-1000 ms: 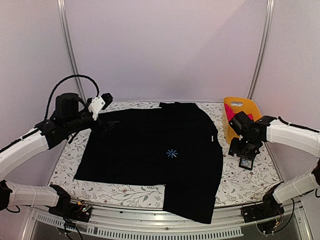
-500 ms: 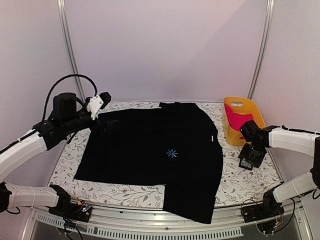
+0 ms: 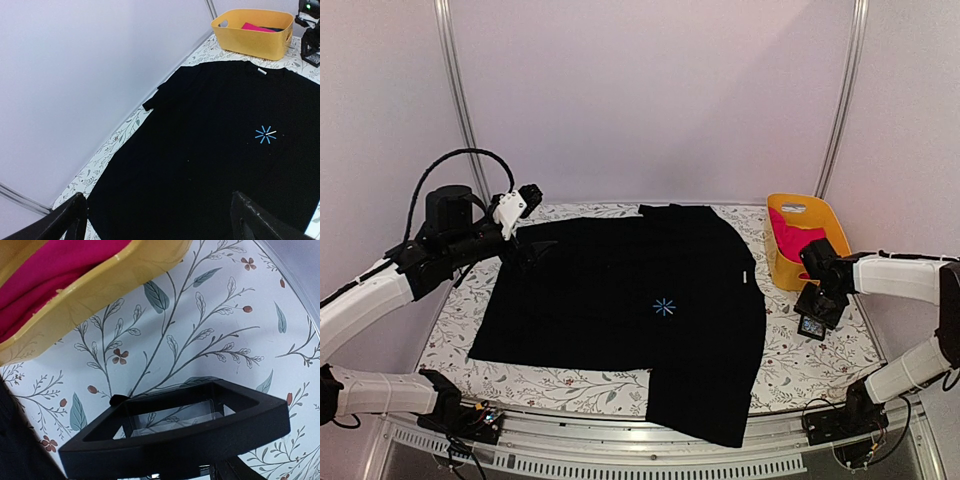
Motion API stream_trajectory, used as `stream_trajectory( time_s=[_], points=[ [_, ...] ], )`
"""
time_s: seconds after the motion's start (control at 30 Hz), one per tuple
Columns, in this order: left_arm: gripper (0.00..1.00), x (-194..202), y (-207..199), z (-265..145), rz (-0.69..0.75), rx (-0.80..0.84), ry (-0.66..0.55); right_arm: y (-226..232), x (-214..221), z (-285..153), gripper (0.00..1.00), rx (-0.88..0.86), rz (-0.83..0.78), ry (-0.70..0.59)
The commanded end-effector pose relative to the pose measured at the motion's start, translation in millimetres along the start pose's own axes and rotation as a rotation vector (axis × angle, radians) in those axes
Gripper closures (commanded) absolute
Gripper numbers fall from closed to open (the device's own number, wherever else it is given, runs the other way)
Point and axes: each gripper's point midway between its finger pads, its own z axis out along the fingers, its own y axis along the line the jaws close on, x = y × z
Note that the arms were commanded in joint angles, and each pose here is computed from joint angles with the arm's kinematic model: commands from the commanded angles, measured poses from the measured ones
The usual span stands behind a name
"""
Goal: Pin the brooch onto the clothing
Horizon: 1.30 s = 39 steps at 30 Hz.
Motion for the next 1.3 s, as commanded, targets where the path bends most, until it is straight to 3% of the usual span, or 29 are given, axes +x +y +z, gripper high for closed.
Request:
stream_trajectory(
  time_s=[0.0, 0.77, 1.27],
  points=[
    [0.0, 1, 1, -1, 0.003, 0.0, -0.011, -10, 10, 11, 0.39, 0.026, -0.004, 0.029],
    [0.0, 2, -2, 0, 0.004, 0.012, -0.01, -3, 27, 25, 0.41, -0.036, -0.032, 0.099],
    [0.0, 1, -2, 0, 0.003, 0.015, -0.011, 1, 18, 12, 0.54, -0.079, -0.029, 0.072]
  ],
)
